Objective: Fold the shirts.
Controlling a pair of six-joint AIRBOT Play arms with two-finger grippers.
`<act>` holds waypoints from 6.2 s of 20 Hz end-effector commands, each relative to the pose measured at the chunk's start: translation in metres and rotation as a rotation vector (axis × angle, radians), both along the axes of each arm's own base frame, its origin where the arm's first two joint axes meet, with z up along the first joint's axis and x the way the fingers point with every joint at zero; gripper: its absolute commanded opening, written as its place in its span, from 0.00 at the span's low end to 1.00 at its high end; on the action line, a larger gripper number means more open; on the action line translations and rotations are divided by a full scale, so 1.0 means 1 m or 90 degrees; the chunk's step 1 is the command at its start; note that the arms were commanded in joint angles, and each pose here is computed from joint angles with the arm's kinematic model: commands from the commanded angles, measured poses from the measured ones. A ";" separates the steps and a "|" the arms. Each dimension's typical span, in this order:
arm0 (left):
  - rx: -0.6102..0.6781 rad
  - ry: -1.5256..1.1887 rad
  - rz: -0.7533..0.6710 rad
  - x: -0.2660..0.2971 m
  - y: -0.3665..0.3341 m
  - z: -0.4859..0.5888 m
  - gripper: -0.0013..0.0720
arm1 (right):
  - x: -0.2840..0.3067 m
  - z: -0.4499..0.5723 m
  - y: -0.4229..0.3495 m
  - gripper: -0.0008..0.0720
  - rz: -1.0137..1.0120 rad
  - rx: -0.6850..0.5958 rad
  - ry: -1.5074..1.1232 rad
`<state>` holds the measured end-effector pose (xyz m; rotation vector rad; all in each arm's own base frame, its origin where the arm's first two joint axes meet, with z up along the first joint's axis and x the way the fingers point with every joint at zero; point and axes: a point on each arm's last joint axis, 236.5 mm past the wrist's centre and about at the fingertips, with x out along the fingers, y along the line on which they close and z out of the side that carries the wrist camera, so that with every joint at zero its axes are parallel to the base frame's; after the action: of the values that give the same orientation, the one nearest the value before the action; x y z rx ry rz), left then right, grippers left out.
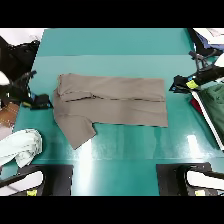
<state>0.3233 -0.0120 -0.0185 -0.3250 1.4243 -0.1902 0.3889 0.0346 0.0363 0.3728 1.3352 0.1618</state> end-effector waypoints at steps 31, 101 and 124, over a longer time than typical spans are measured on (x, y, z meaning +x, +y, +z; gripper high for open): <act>-0.173 0.003 0.070 -0.065 -0.068 -0.044 0.05 | -0.128 -0.086 -0.018 0.48 -0.028 0.019 0.183; -0.134 -0.172 -0.038 0.081 -0.120 0.040 0.06 | 0.000 -0.120 -0.073 0.74 -0.027 0.203 0.210; -0.207 -0.169 -0.249 0.113 -0.363 -0.010 0.05 | 0.043 0.140 0.125 0.03 0.256 0.284 -0.261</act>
<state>0.4382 -0.3437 -0.0017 -0.2812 1.1086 -0.7274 0.4397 0.1182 0.1259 0.4782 1.0405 0.7546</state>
